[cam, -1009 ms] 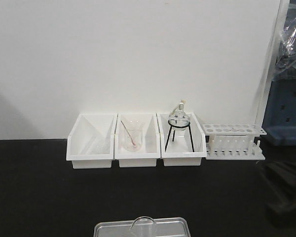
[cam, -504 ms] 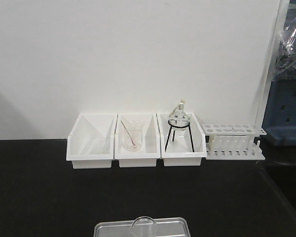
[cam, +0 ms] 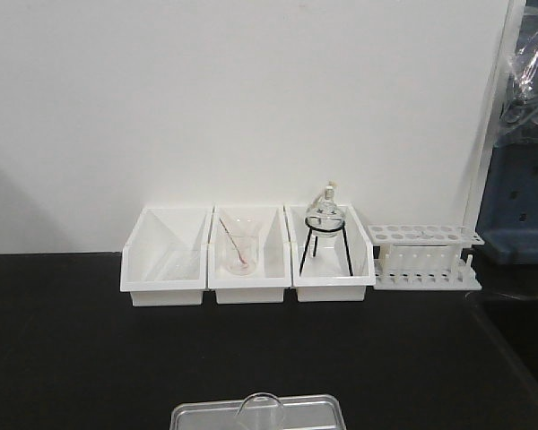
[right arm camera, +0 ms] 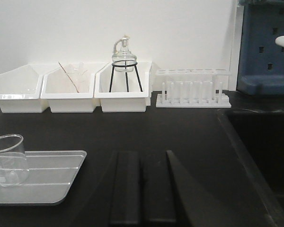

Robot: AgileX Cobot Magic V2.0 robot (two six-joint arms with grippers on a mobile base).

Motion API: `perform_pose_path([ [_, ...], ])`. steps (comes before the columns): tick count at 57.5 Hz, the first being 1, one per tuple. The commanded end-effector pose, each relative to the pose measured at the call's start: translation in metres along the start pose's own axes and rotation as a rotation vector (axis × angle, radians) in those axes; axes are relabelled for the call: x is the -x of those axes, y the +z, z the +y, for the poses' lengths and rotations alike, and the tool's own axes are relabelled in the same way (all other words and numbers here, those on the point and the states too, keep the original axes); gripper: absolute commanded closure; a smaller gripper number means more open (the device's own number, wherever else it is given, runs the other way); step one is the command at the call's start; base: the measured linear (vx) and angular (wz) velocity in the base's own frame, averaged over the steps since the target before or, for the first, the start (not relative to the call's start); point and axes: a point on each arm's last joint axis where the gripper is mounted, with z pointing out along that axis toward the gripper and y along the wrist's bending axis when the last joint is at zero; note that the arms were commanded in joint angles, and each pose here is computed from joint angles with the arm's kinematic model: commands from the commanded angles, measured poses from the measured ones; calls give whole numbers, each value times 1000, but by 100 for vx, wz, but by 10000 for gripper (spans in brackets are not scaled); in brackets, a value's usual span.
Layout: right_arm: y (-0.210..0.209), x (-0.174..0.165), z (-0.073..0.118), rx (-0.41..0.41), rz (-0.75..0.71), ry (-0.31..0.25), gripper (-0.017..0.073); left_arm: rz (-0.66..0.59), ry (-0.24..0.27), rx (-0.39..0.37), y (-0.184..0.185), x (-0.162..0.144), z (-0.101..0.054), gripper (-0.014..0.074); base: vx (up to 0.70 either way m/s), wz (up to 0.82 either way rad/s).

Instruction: Move beaker to silver tray on left bench

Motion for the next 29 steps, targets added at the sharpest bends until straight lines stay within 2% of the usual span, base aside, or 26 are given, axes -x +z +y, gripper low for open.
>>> perform_pose_path([
  [1, -1, 4, 1, 8, -80, -11, 570, -65, -1, -7, 2, -1, -1, 592, 0, 0],
  [29, -1, 4, 1, 8, -80, -11, 570, -65, -1, -7, 2, -1, -1, 592, 0, 0],
])
